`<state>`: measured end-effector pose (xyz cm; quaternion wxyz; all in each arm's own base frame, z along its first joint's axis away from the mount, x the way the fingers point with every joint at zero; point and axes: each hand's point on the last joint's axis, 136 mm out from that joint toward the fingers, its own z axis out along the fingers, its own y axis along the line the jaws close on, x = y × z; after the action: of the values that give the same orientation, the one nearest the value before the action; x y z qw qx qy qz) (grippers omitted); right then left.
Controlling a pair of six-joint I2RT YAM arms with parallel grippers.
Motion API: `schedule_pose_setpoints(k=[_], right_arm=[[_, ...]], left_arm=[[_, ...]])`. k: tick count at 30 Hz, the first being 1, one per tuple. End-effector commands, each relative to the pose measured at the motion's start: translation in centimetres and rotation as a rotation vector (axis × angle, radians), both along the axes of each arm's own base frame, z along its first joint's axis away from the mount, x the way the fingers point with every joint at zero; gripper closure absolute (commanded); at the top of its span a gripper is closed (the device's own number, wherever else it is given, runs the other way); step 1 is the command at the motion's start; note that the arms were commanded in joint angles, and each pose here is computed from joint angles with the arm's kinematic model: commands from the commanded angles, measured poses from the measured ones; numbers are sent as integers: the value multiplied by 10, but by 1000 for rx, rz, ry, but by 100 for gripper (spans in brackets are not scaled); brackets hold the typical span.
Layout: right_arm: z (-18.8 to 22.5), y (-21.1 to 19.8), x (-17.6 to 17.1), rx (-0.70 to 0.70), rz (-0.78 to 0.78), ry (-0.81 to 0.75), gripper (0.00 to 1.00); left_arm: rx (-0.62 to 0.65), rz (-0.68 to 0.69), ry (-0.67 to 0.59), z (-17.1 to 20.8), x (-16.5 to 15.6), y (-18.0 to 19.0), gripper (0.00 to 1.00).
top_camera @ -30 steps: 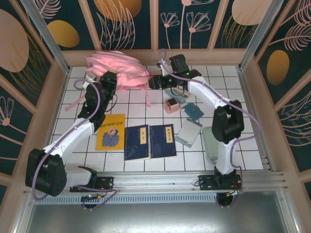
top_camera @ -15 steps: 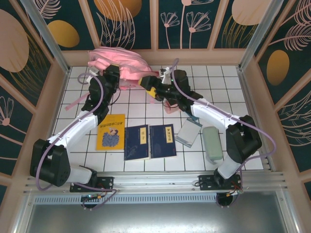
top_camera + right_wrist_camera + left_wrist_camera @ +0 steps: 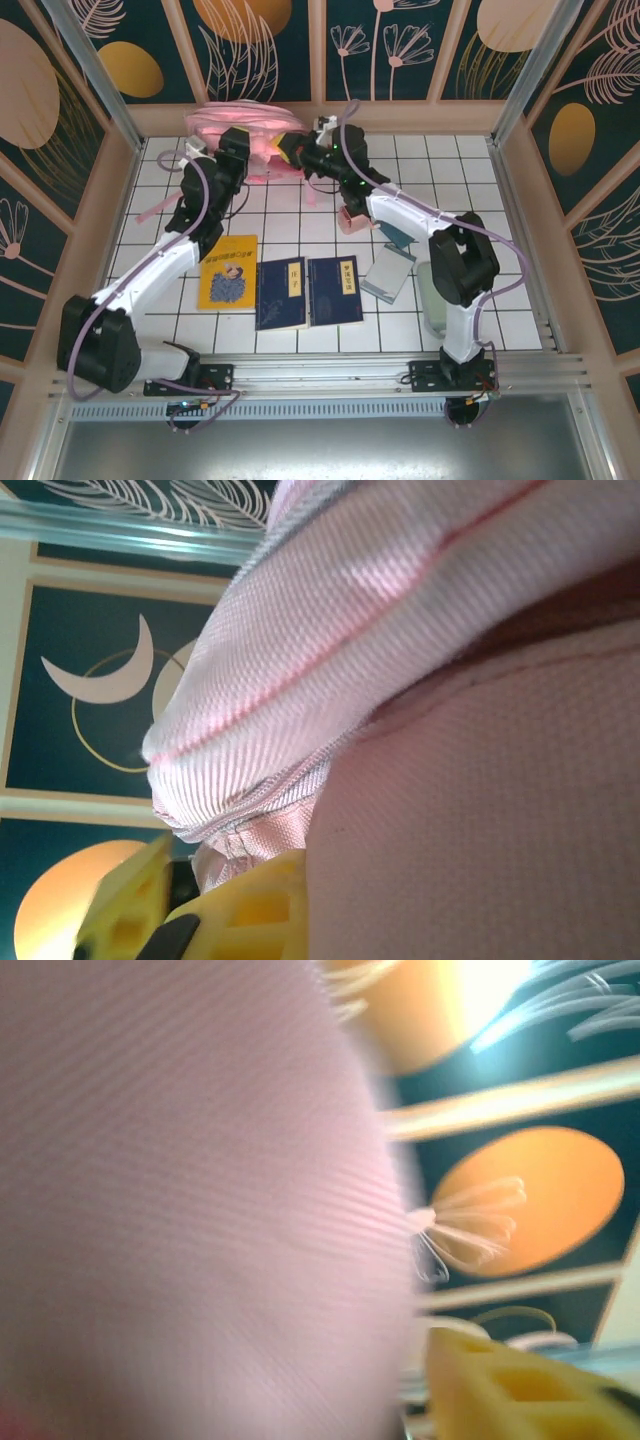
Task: Pack the student bag
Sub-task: Pass the student bag.
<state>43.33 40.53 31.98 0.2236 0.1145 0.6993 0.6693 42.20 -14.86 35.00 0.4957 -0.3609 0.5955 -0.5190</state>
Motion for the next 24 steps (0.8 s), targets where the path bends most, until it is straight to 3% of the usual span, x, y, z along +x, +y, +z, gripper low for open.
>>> schedule_pose_setpoints(k=[1,2,4,7,10,15,19,24], right_arm=[[15,-33,22,-40,-67,-44,100],[15,-41,26,-58,-51,-49,100],[13,-45,30,-104,43,-54,100],[-5,-54,37,-219,199,-34,100],[-23,-84,42,-317,225,-24,100],[-40,-125,37,-373,203,-19,100],[-47,-136,24,-378,223,-33,100],[-56,-148,19,-399,243,-33,100]], left_arm=[[156,-49,-180,71,-39,0,15],[216,-46,-174,73,-45,2,7],[354,-27,-112,68,-50,10,2],[548,46,42,48,-53,33,1],[663,120,145,26,-54,53,1],[708,84,238,-12,-31,52,1],[722,-126,228,-34,2,15,1],[745,-280,211,-50,31,-15,1]])
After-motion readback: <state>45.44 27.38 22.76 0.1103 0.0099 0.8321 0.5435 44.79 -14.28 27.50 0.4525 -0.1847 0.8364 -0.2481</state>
